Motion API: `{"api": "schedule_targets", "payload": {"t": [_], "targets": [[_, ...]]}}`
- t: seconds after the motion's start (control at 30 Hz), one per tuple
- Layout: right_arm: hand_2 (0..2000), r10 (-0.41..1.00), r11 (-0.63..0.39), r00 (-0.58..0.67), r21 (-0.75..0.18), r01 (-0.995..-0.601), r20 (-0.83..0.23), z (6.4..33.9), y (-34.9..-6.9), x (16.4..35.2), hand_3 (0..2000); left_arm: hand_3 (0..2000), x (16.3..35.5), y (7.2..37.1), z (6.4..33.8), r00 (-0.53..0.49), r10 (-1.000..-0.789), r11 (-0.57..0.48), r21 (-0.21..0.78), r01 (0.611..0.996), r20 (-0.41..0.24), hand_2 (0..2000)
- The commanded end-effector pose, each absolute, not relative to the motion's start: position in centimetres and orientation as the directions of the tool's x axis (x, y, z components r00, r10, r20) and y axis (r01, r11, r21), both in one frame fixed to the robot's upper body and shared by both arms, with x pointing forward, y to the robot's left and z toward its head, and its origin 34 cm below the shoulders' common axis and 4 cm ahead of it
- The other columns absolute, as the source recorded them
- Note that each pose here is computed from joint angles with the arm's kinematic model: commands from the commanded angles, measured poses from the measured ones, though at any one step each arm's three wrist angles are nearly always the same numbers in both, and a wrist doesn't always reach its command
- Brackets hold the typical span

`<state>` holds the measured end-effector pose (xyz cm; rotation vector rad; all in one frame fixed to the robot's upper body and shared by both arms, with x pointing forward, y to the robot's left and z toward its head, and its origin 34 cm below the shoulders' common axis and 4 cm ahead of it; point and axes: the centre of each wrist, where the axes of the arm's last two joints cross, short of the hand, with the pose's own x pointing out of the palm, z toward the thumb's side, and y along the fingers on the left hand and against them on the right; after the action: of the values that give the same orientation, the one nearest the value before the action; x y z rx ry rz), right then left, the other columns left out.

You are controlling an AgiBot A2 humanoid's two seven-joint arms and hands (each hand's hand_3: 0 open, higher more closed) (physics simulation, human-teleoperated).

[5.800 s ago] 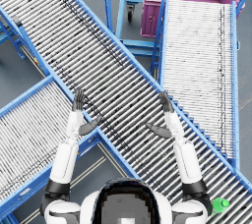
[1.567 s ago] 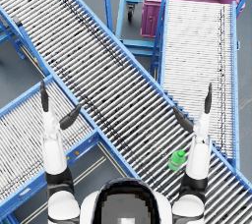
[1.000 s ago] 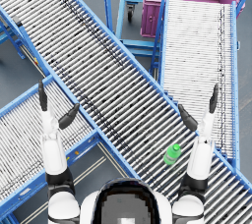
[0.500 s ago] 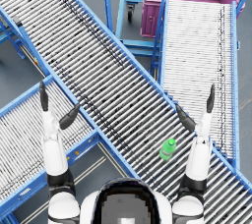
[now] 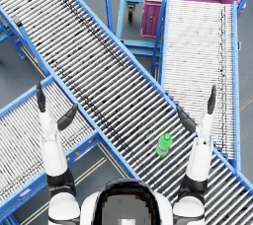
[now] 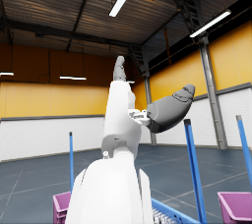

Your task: Pick up the oil and place it on the left assembly line, put the cola on the right, and keep Sprite still

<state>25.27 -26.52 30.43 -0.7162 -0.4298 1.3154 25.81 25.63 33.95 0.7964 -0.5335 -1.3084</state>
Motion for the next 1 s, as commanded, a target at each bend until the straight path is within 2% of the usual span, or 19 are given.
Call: {"api": "schedule_targets", "payload": {"t": [0.03,0.3,0.33,0.43,0.47,0.53,0.57,0.6,0.63,0.67,0.7,0.73,0.77,0.8,1.0], "targets": [[0,0.969,0.093,0.222,-0.677,-0.73,-0.106,30.1,-26.6,25.6,0,0,25.9,25.7,33.6,0.202,-0.975,0.066,0.761,0.645,-0.087,0],[0,0.971,0.092,0.215,-0.665,-0.741,-0.105,29.6,-26.5,25.5,0,0,26.0,25.8,33.0,0.202,-0.976,0.074,0.746,0.662,-0.082,0],[0,0.971,0.088,0.215,-0.675,-0.732,-0.106,30.0,-26.4,25.6,0,0,26.0,25.8,33.0,0.203,-0.976,0.075,0.745,0.662,-0.082,0],[0,0.971,0.084,0.213,-0.683,-0.725,-0.107,30.3,-26.3,25.6,0,0,25.9,26.1,33.6,0.215,-0.974,0.083,0.761,0.644,-0.075,0],[0,0.972,0.088,0.211,-0.668,-0.739,-0.105,29.7,-26.3,25.6,0,0,25.9,26.1,33.8,0.216,-0.974,0.082,0.765,0.639,-0.076,0],[0,0.971,0.084,0.216,-0.694,-0.715,-0.105,30.6,-26.3,25.4,0,0,25.8,26.0,34.0,0.214,-0.974,0.078,0.771,0.632,-0.077,0],[0,0.971,0.084,0.216,-0.696,-0.713,-0.104,30.7,-26.3,25.4,0,0,25.9,25.9,33.4,0.209,-0.975,0.08,0.755,0.651,-0.077,0],[0,0.972,0.086,0.211,-0.679,-0.729,-0.104,30.1,-26.3,25.5,0,0,25.9,25.9,33.4,0.209,-0.975,0.079,0.757,0.649,-0.077,0],[0,0.972,0.085,0.212,-0.681,-0.727,-0.104,30.1,-26.3,25.4,0,0,25.8,26.0,34.2,0.214,-0.974,0.077,0.775,0.627,-0.077,0],[0,0.971,0.083,0.217,-0.702,-0.708,-0.104,30.9,-26.3,25.4,0,0,25.8,25.9,34.4,0.211,-0.974,0.073,0.777,0.625,-0.079,0],[0,0.971,0.084,0.218,-0.703,-0.706,-0.103,30.9,-26.3,25.3,0,0,25.7,25.9,34.4,0.212,-0.974,0.073,0.779,0.623,-0.078,0],[0,0.971,0.084,0.218,-0.705,-0.704,-0.103,31.0,-26.3,25.3,0,0,25.8,25.9,33.8,0.209,-0.975,0.076,0.765,0.64,-0.077,0],[0,0.972,0.085,0.213,-0.69,-0.719,-0.103,30.4,-26.3,25.4,0,0,25.8,25.9,34.2,0.211,-0.974,0.074,0.775,0.627,-0.078,0],[0,0.971,0.085,0.218,-0.703,-0.706,-0.102,30.9,-26.3,25.3,0,0,25.8,25.9,34.1,0.211,-0.975,0.075,0.773,0.629,-0.077,0],[0,0.971,0.088,0.215,-0.69,-0.718,-0.1,30.5,-26.3,25.5,0,0,25.7,25.7,33.7,0.204,-0.976,0.072,0.767,0.638,-0.078,0]]}}
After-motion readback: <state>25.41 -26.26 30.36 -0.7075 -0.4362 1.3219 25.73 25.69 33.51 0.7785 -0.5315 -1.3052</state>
